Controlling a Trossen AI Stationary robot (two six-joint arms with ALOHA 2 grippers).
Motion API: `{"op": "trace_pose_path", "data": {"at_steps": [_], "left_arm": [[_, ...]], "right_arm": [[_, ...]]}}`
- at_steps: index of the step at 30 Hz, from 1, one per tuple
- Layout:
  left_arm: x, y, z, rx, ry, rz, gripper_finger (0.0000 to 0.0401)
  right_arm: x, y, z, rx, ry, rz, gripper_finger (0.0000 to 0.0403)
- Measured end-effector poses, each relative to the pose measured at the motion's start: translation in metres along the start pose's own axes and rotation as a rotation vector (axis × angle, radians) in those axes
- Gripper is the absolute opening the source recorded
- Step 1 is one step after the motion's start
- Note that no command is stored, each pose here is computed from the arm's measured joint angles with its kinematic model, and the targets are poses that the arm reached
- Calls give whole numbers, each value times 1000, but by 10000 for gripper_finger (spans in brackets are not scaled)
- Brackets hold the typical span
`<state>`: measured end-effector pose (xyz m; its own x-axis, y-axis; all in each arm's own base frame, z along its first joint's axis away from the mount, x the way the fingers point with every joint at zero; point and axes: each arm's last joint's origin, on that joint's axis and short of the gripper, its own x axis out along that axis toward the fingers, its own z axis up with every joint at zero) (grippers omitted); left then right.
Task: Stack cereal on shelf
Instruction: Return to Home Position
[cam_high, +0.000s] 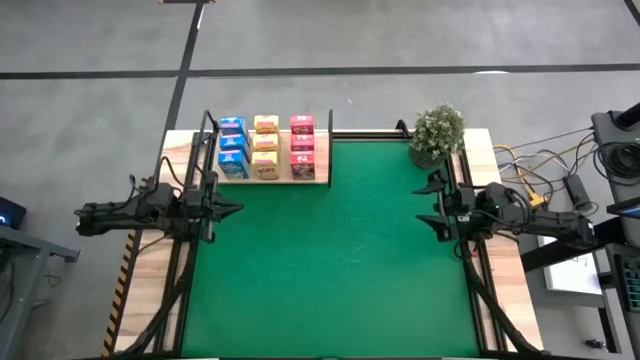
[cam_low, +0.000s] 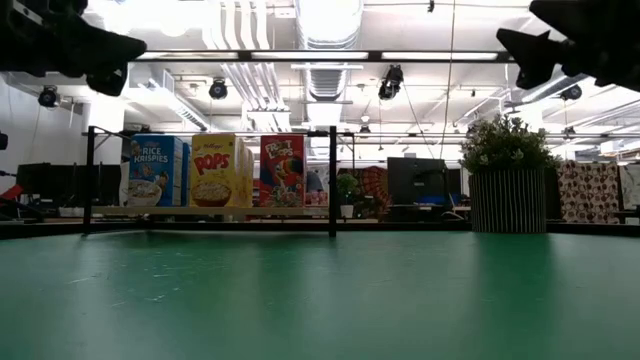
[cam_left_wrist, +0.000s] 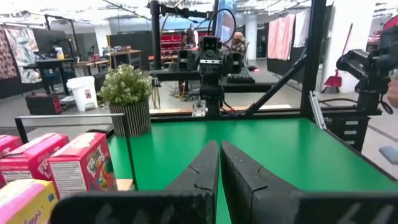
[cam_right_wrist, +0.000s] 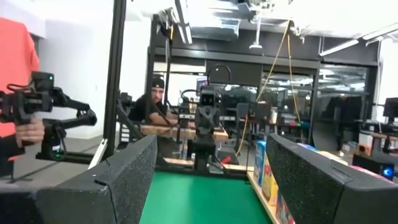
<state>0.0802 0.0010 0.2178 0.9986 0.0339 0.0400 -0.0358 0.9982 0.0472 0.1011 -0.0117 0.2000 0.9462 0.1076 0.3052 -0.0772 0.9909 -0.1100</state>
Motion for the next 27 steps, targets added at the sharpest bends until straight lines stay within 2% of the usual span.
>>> {"op": "trace_pose_path", "data": {"at_steps": [14, 22, 27], "left_arm": [[4, -1, -13, -52, 23, -3, 0], [4, -1, -13, -58, 22, -2, 0], [4, -1, -14, -57, 29, -2, 0]], "right_arm": [[-11, 3, 3, -8, -21, -2, 290], [-11, 3, 1, -17, 14, -13, 290], [-11, 1, -8, -20, 96, -74, 290]]}}
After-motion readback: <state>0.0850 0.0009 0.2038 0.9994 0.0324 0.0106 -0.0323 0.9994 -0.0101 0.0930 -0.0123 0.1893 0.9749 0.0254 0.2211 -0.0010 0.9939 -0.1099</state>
